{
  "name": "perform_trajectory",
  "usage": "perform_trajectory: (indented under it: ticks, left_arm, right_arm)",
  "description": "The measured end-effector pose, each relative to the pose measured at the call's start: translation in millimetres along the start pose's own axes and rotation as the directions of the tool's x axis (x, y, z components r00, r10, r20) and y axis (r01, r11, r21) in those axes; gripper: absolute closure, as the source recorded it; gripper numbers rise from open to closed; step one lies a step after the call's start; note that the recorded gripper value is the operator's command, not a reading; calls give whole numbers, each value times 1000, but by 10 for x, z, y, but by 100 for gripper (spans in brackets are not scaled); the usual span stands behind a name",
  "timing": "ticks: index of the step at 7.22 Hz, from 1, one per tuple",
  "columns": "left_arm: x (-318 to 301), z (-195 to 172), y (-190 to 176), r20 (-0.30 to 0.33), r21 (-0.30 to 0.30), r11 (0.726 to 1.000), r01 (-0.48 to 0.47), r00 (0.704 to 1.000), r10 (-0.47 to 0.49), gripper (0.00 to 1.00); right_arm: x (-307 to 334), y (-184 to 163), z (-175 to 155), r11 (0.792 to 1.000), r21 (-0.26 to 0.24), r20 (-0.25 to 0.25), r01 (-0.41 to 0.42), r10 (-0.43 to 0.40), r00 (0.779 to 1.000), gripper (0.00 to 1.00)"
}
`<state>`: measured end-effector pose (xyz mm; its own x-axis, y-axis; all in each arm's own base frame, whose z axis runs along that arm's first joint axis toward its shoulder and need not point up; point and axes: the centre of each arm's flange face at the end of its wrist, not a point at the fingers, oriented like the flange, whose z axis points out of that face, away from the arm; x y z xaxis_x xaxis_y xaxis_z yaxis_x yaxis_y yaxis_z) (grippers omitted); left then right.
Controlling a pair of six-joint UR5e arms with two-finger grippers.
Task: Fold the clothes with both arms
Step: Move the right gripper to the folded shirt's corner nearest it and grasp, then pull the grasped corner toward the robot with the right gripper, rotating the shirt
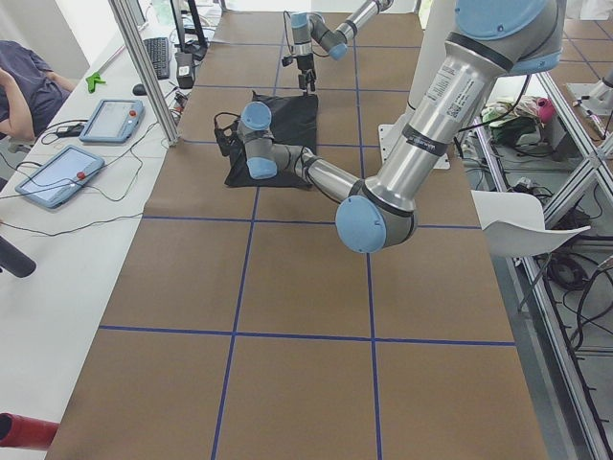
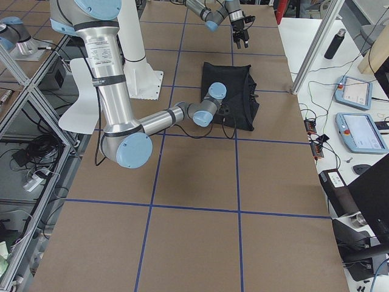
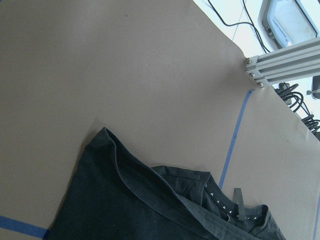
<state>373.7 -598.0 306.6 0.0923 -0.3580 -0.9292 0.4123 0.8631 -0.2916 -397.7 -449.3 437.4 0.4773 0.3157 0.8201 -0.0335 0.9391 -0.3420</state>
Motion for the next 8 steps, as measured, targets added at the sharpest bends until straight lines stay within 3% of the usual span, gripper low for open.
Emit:
perform_trajectory:
  ticks: [1,2,3,6,8]
  left_arm:
    - [-1,2,2,0,0,1000,0,1000,0,1]
    - [-1,2,2,0,0,1000,0,1000,0,1]
    - [-1,2,2,0,0,1000,-1,1000,1,1]
    - [-15,5,-8,3,1,1000,1,1000,-1,1]
    - [-24,9,-14,5,2,1000,3,1000,-3,1]
  right_arm:
    - [28,57,92,1000,-6,-13,6,-7,1000,31]
    - [29,92,134,1000,-9,-17,11,-11,1000,82]
    - [18,111,140,1000,-10,-16,13,-13,1000,100]
    - [-4,102,47,1000,-1,-4,16,-16,1000,100]
    - [-57,214,-327,999,-8,47,36,-35,998,100]
